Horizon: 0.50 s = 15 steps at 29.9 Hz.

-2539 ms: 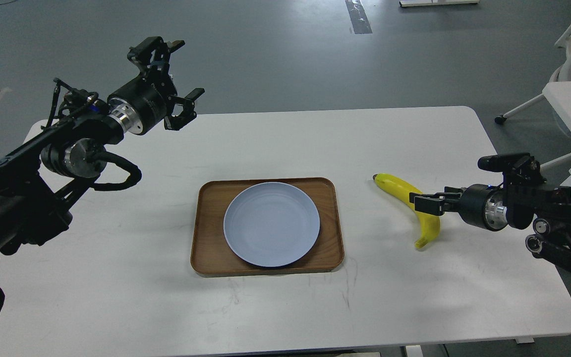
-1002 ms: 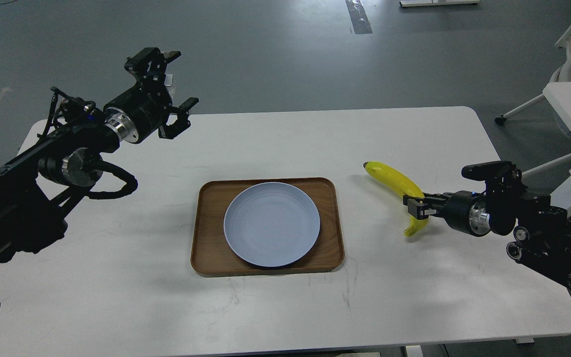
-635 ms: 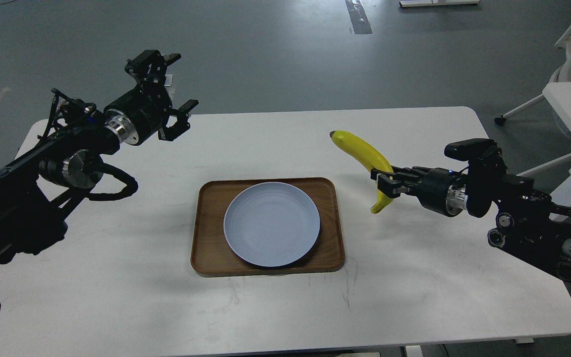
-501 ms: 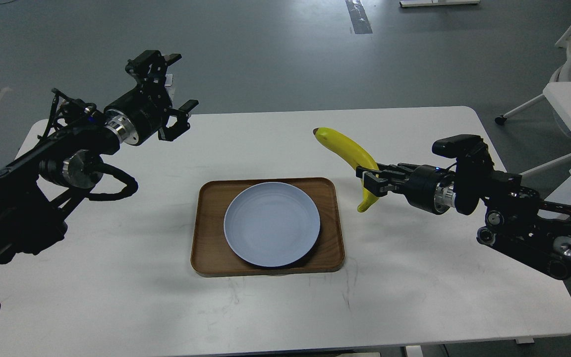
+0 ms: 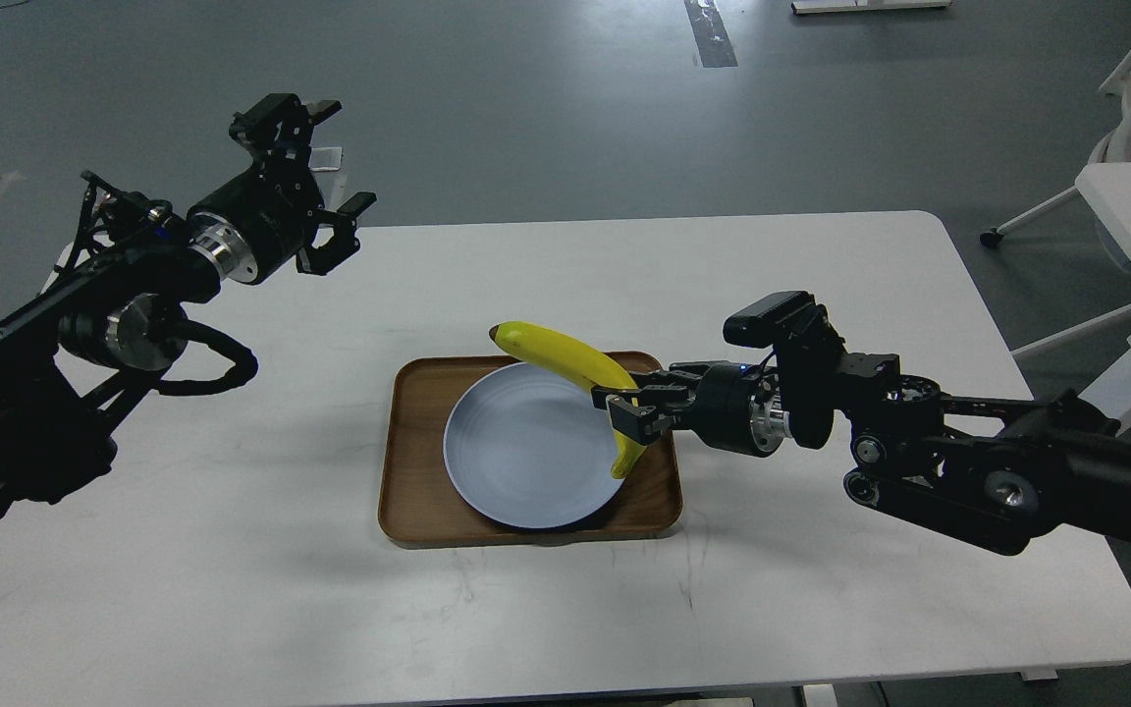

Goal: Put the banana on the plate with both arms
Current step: 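Move the banana over the plate and lower it onto it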

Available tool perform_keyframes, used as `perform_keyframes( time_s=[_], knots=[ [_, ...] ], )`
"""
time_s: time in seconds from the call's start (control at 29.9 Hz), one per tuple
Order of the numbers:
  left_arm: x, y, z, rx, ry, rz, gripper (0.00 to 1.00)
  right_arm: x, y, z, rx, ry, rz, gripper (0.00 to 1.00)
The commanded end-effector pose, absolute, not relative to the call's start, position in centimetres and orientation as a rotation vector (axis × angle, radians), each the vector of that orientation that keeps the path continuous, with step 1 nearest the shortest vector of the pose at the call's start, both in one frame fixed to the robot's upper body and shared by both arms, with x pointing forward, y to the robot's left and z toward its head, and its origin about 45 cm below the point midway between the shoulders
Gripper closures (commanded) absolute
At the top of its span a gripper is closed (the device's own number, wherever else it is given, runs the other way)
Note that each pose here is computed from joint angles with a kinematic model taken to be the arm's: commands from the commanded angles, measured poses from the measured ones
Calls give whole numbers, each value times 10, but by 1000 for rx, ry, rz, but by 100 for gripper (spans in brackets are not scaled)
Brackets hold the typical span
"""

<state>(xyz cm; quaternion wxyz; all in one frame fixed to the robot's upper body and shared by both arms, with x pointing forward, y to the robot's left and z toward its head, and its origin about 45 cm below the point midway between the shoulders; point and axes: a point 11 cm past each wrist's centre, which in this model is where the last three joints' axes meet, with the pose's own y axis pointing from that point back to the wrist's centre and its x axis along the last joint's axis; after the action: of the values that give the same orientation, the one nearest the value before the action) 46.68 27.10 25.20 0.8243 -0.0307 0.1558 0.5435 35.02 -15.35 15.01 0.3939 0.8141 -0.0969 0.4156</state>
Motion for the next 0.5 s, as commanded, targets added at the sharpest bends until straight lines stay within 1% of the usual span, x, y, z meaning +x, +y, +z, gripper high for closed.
perform_keyframes(
  time_s=[0.0, 0.07, 0.2, 0.27, 0.33, 0.37, 0.4, 0.43, 0.47],
  knots=[
    [465, 276, 249, -63, 331, 1164, 2, 353, -157, 144, 2046, -245, 1042, 92],
    [465, 277, 250, -62, 330, 1167, 2, 354, -154, 143, 2046, -243, 1043, 88],
    [465, 284, 252, -58, 322, 1177, 2, 350, -128, 142, 2097, -228, 1051, 66],
    [465, 285, 252, -58, 319, 1179, 2, 349, -124, 141, 2100, -223, 1052, 63],
    [465, 286, 253, -57, 318, 1180, 2, 349, -123, 142, 2101, -221, 1053, 51],
    [465, 286, 253, -56, 318, 1180, 2, 349, -123, 142, 2100, -225, 1054, 36],
    [466, 287, 254, -56, 316, 1181, 2, 349, -123, 142, 2100, -225, 1051, 17],
    [466, 287, 254, -56, 316, 1181, 2, 350, -123, 143, 2097, -229, 1053, 10],
    [466, 287, 254, -56, 316, 1181, 2, 351, -127, 143, 2090, -231, 1050, 7]
  ],
)
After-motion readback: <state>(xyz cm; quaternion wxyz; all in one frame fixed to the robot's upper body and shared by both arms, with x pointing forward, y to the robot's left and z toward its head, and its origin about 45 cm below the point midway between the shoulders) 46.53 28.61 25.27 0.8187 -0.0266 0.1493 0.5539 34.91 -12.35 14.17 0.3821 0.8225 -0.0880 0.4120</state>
